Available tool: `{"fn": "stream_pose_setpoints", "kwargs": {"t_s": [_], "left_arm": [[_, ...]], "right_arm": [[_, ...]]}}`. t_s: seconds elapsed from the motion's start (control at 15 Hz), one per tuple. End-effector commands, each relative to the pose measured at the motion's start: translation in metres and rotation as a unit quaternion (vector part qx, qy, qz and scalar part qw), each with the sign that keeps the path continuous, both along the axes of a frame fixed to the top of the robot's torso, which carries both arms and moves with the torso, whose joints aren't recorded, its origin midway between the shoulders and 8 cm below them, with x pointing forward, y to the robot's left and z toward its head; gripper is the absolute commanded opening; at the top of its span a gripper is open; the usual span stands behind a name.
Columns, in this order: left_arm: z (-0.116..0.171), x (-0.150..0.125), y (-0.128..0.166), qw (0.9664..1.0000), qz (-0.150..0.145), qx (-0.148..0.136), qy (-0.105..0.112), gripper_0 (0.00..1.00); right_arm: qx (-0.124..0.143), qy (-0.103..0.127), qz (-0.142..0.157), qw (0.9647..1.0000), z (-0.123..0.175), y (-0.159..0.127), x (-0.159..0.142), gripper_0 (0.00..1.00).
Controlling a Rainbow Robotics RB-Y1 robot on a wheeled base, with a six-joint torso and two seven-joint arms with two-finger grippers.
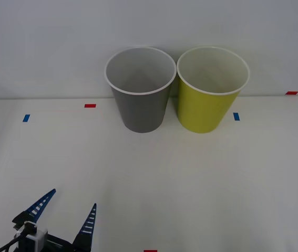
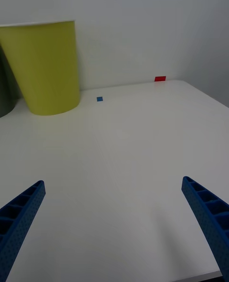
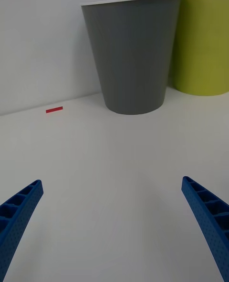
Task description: Put cans in the gray bin and PET bottles in the light green bin.
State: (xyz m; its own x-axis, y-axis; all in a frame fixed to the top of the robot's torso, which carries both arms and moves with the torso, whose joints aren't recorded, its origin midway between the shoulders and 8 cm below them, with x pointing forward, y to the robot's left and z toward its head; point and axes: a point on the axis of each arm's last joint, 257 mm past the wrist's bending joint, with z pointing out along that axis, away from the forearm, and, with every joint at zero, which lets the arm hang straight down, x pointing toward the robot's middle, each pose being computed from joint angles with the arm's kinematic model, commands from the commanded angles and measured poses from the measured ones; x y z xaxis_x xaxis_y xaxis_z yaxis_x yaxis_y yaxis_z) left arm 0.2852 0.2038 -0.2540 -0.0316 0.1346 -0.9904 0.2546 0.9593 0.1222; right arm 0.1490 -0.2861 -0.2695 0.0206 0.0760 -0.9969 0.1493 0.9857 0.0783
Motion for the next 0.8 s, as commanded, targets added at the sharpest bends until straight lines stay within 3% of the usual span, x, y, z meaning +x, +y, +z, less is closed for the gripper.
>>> {"fn": "stream_pose_setpoints", "kwargs": {"t_s": [0.07, 0.2, 0.4, 0.6, 0.8], "left_arm": [[-0.014, -0.025, 0.017, 0.9998, 0.021, 0.003, -0.007, 1.0], [-0.015, -0.044, 0.029, 0.9989, 0.035, 0.01, -0.028, 1.0], [-0.017, -0.067, 0.026, 0.9983, 0.04, 0.026, -0.033, 1.0], [-0.014, -0.066, 0.018, 0.9962, 0.055, 0.048, -0.048, 1.0], [-0.014, -0.067, 0.012, 0.9953, 0.052, 0.063, -0.051, 1.0]], "right_arm": [[0.0, 0.0, 0.0, 1.0, 0.0, 0.0, 0.0, 1.0], [0.0, 0.0, 0.0, 1.0, 0.0, 0.0, 0.0, 1.0], [0.0, 0.0, 0.0, 1.0, 0.0, 0.0, 0.0, 1.0], [0.0, 0.0, 0.0, 1.0, 0.0, 0.0, 0.0, 1.0], [0.0, 0.0, 0.0, 1.0, 0.0, 0.0, 0.0, 1.0]]}}
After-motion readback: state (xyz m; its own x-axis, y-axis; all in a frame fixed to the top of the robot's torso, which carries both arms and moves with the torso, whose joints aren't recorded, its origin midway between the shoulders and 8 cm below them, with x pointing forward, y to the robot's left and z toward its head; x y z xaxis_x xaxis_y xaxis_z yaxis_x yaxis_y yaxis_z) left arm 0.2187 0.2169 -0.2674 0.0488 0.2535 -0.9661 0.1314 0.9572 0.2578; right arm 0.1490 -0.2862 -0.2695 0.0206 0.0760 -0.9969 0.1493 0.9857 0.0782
